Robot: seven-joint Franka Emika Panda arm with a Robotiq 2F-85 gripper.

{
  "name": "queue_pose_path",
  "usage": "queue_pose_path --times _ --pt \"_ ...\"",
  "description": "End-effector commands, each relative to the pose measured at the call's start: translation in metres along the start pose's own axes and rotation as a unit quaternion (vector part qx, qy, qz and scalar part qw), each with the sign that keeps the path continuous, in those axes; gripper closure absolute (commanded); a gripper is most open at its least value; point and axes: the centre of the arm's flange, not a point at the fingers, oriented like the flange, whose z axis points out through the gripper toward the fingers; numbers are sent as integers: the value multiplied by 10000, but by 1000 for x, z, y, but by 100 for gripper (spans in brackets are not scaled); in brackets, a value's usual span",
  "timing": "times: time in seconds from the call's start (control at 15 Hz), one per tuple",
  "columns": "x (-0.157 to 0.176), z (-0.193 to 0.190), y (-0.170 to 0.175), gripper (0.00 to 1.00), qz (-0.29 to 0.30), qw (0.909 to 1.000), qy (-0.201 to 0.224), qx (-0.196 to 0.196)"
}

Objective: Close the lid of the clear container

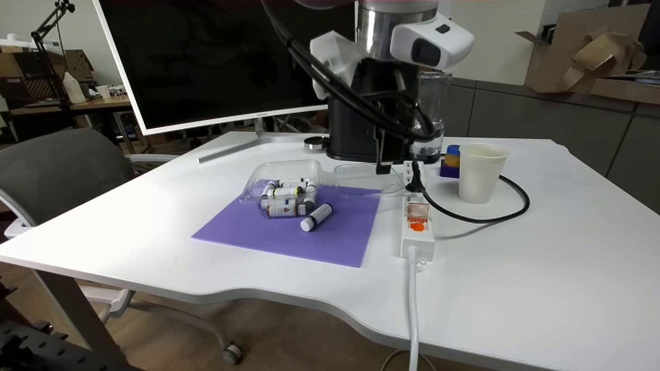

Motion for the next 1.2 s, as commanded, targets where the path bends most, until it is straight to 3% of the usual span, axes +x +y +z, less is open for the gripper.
queue_pose_path --times 0.0,0.33,0.4,0.67,1.13 --pt "17 28 -7 0 69 9999 -38 127" --pt "34 55 -11 0 106 9998 -77 115" --pt "20 43 -5 0 40 9999 -91 35" --pt "26 55 -6 0 56 9999 -91 -1" --pt "17 90 -3 0 -78 9997 232 -70"
